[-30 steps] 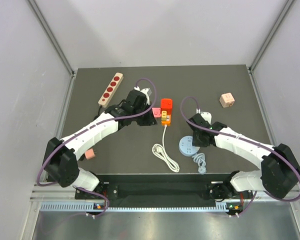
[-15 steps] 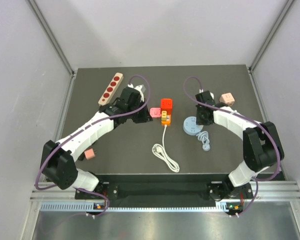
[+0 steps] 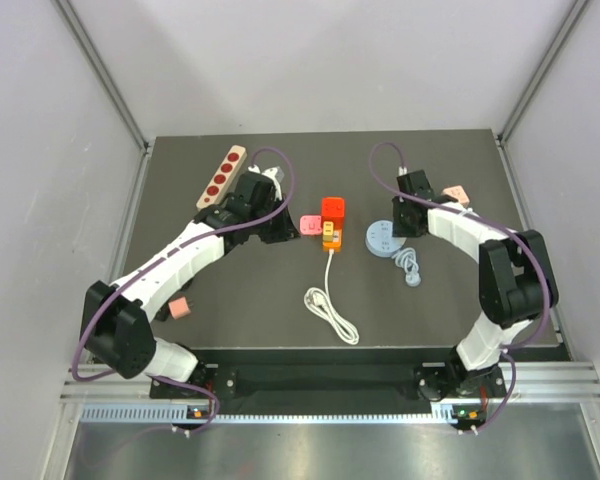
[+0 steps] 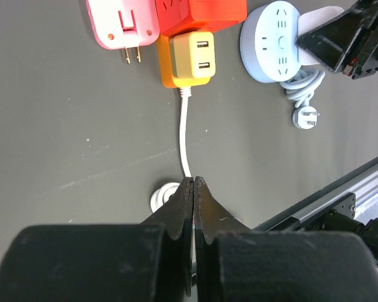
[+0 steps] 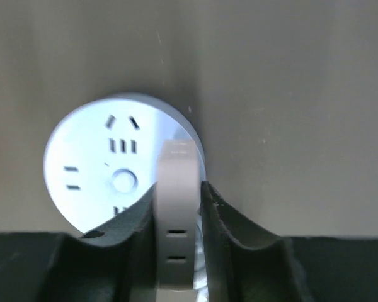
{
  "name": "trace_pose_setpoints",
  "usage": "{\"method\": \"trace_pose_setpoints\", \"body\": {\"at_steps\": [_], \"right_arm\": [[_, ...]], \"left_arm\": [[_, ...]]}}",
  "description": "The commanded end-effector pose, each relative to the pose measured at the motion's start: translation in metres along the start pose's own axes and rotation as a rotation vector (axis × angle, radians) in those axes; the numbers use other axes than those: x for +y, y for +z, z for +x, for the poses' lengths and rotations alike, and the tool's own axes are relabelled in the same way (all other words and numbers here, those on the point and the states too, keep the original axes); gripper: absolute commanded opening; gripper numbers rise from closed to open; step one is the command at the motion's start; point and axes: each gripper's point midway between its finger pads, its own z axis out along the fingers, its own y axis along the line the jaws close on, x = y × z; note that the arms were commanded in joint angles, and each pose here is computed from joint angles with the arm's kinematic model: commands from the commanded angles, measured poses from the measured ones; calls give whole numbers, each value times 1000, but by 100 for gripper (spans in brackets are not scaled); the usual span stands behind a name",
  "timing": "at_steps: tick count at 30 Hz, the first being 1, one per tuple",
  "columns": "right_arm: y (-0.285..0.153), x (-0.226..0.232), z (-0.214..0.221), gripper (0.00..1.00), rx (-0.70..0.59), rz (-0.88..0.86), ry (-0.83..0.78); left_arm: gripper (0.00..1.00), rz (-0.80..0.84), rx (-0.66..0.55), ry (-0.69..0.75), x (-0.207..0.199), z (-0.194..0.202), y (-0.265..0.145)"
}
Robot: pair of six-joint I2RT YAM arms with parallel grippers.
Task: Insert the plug
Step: Insert the plug into the socket.
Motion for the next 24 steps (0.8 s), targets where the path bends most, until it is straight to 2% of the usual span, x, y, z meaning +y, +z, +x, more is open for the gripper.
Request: {"method": "trace_pose_setpoints", "body": {"at_steps": [1,2,5,8,12,15,16,20,22,23,24], "right_arm": [[-5,-11,9,30,97,34,-29],[-9,-10,1,36,81,35,-27],[-27,-8,-32,45,23,39,-40],[-43,-11,-59,50,-18,54,-43],[-61,-10,-81,55,-52,45,-56],[-80,-3,-91,60,-79,5,-56],[-86,2,-91,61,-79,-30,-55],[-109,14,-85,78,-109,-95,-35],[-124,21,-81,89,-143,-148,-30],[-129,23,-79,98,-157,-171,-23],[-143,25,-82,100,-200,-193,-17]], "left_arm": [[0,28,-56,17,-12,-19,-11],[0,27,-62,14,-13,-22,-12],[0,29,-80,7,-16,-28,-14],[0,21,-100,2,-17,-34,-16],[5,0,-126,-4,-14,-43,-15],[16,-24,-125,-22,-3,-51,-6],[26,-28,-124,-33,1,-54,-4],[53,-35,-106,-74,23,-67,20],[60,-50,-93,-55,39,-71,40],[63,-60,-82,-45,48,-71,55],[63,-65,-73,-23,51,-71,64]]}}
